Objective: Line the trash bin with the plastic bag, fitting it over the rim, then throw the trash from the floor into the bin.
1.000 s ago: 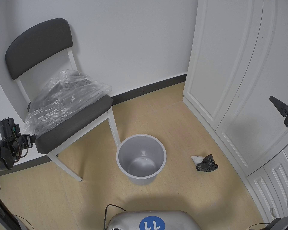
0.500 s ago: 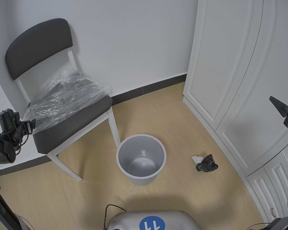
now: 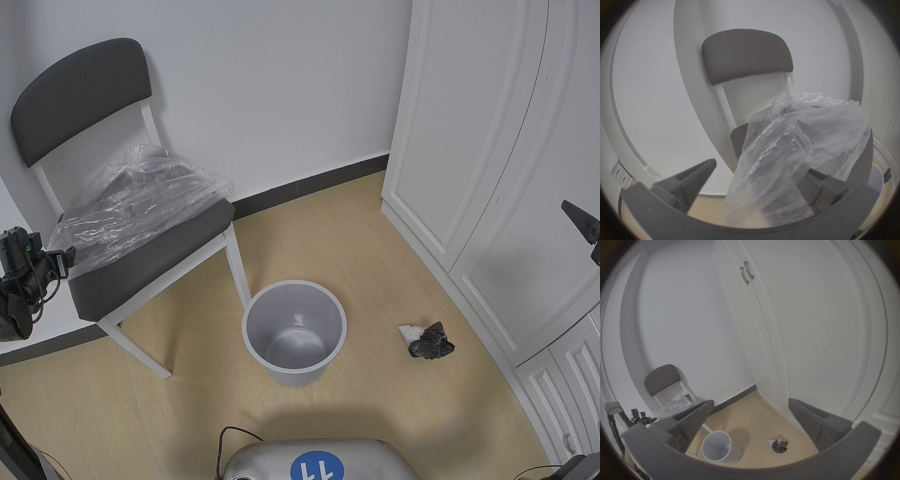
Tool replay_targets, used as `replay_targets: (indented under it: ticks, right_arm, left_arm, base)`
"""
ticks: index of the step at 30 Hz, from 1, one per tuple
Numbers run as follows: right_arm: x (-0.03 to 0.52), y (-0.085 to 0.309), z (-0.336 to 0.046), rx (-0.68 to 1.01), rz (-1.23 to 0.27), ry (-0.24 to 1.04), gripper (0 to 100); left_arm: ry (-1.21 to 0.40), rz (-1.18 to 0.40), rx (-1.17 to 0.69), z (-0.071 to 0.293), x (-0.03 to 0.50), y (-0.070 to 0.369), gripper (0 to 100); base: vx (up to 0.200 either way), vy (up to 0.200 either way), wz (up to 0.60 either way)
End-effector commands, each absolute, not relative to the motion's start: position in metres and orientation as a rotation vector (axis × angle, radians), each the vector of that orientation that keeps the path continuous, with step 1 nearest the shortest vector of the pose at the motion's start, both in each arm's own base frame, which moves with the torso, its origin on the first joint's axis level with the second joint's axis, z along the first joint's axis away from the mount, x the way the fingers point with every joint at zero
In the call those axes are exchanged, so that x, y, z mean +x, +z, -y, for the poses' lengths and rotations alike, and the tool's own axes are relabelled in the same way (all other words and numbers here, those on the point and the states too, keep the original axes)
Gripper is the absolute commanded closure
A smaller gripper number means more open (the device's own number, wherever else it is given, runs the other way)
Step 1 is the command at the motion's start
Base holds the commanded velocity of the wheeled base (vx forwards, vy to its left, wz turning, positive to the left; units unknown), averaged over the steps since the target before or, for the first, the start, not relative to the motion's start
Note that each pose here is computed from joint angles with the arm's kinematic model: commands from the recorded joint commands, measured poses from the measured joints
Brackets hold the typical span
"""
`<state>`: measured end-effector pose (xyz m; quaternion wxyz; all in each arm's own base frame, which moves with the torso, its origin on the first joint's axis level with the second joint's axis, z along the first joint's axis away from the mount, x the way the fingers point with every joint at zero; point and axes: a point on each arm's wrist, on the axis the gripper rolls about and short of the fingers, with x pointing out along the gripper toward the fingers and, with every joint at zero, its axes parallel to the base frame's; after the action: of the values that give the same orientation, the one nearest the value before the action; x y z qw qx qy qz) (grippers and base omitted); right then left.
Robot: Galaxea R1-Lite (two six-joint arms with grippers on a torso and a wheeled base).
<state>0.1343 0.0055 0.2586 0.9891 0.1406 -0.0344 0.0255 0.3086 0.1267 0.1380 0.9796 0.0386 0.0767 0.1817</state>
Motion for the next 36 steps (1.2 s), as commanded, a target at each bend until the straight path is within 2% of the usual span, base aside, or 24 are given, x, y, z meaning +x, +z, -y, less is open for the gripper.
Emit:
replay_targets:
  ticks: [1, 7, 14, 16, 22, 26, 32, 36]
  right_arm:
    - [0.134, 0.26, -0.006, 0.282, 0.075, 0.051, 0]
    - [0.137, 0.257, -0.007, 0.282, 0.057, 0.058, 0]
    - [0.144, 0.257, -0.012, 0.304, 0.057, 0.083, 0]
    - [0.144, 0.259, -0.016, 0.322, 0.081, 0.108, 0]
    - [0.146, 0.257, -0.022, 0.326, 0.073, 0.096, 0]
    - [0.151, 0.254, -0.025, 0.325, 0.051, 0.088, 0]
    - [0.157, 0.242, -0.037, 0.319, -0.01, 0.119, 0]
    - [0.168, 0.225, -0.055, 0.3, -0.096, 0.119, 0]
  left_arm:
    - [0.363, -0.15, 0.079, -0.126, 0.307, 0.14, 100]
    - [0.343, -0.158, 0.069, -0.119, 0.305, 0.138, 100]
    - [0.21, -0.033, -0.013, -0.084, 0.281, 0.179, 100]
    - [0.132, 0.007, -0.037, -0.062, 0.263, 0.194, 100]
    - [0.019, 0.037, -0.051, -0.03, 0.245, 0.208, 100]
    - [-0.148, 0.081, -0.089, 0.011, 0.237, 0.221, 100]
    - [-0.269, 0.097, -0.096, 0.041, 0.236, 0.225, 100]
    - [-0.384, 0.144, -0.181, 0.066, 0.23, 0.239, 100]
  base:
    - [0.0, 0.0, 0.0]
    - [0.0, 0.0, 0.0]
    - [0.0, 0.0, 0.0]
    - [0.0, 0.0, 0.0]
    - [0.0, 0.0, 0.0]
    - [0.0, 0.0, 0.0]
    - [0.0, 0.0, 0.0]
    - [0.0, 0.0, 0.0]
